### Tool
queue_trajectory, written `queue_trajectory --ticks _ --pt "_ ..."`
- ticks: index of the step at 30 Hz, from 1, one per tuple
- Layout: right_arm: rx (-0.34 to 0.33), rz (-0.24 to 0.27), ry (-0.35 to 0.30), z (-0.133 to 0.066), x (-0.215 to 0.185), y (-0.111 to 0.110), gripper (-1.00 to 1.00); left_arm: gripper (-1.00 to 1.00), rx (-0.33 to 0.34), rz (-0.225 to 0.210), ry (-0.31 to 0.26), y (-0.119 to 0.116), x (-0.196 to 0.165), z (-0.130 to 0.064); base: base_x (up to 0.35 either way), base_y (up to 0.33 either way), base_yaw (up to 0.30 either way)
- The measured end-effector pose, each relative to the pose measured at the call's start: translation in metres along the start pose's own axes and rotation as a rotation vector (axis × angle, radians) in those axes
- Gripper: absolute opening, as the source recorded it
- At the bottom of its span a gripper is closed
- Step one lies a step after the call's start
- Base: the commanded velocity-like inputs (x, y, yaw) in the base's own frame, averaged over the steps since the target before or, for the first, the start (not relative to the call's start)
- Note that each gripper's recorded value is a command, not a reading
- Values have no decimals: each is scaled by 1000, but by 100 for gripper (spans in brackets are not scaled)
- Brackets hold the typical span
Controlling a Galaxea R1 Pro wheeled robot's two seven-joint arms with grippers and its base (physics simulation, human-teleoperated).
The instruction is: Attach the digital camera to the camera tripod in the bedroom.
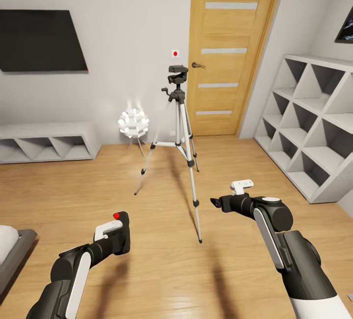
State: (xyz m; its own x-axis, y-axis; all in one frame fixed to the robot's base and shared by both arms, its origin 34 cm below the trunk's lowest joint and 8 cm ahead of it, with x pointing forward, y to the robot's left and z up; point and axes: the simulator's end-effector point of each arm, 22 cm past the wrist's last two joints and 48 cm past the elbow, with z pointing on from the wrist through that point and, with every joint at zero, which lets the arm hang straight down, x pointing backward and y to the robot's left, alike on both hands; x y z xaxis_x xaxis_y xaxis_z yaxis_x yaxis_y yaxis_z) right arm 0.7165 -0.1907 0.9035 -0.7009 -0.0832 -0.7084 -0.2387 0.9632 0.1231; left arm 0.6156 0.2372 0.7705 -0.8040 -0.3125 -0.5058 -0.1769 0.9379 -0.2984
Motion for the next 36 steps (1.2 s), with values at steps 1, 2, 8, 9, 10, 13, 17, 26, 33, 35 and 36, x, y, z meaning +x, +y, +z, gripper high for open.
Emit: queue_trajectory --ticks 1,2,8,9,10,13,17,26,33,35,36 --pt "-1 0 1 -1 0 1 100 -100 0 0 0 0 -1 -1 0 0 0" --pt "-2 0 1 -2 -1 1 100 -100 0 0 0 -1 -1 -2 0 0 0" --pt "-7 -4 1 -7 -5 6 100 -100 0 0 1 -3 -4 -9 0 0 0" --pt "-7 -5 -9 -8 -7 6 100 -100 0 0 0 -3 -5 -10 0 0 0" --pt "-7 -7 -19 -9 -10 7 100 -100 0 0 0 -4 -6 -11 0 0 0" --pt "-8 -10 -34 -12 -16 8 100 -100 0 0 0 -5 -7 -15 0 0 0" --pt "-7 -11 -52 -16 -22 8 100 -100 0 0 1 -6 -9 -19 0 0 0" --pt "-9 -13 -61 -25 -30 11 100 -100 3 -2 7 -9 -11 -28 0 0 0" --pt "-6 -13 -62 -31 -35 11 100 -100 6 -1 12 -12 -11 -34 0 0 0" --pt "-5 -13 -64 -33 -37 10 100 -100 3 1 16 -11 -10 -35 0 0 0" --pt "-5 -13 -64 -34 -38 10 100 -100 2 1 19 -11 -10 -35 0 0 0"
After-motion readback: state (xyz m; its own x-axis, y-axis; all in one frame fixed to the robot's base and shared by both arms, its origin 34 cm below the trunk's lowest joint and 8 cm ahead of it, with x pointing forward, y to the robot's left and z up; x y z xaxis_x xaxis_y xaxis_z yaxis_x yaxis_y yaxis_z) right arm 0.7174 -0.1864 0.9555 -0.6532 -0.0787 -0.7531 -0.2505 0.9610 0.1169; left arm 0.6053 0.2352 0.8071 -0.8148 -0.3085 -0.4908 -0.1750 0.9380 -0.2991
